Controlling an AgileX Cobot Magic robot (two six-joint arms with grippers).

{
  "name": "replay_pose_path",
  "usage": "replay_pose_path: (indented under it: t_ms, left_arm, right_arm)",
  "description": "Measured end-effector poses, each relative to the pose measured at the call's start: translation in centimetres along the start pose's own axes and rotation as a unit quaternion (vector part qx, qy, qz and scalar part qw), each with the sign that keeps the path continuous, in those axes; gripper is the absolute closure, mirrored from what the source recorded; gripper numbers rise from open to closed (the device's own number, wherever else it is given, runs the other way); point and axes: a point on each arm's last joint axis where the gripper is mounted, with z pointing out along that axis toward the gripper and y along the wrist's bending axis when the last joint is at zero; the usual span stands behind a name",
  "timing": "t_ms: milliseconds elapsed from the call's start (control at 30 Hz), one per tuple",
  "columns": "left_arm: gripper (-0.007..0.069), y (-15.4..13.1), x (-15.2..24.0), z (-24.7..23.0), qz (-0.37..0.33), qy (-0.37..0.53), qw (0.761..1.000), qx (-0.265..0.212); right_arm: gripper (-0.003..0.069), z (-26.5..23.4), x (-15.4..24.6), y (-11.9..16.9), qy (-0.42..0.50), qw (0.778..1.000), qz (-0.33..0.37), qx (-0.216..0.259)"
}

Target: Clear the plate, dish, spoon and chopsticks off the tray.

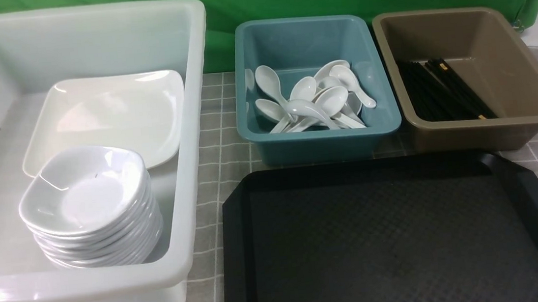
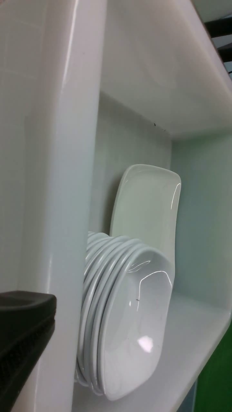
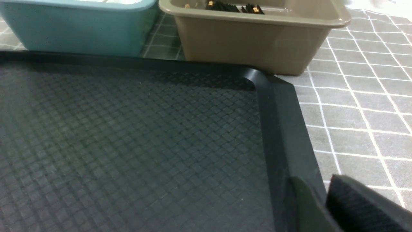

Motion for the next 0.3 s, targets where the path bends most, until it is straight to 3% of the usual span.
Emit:
replay_pose_path:
  t_ms: [300]
  left_arm:
    - [0.0615,0.0,0.0,0.0,0.013,0.0,1.0,0.0]
  right_arm:
    - [0.0473,0.0,0.0,0.0,0.0,1.0,0.0,0.0]
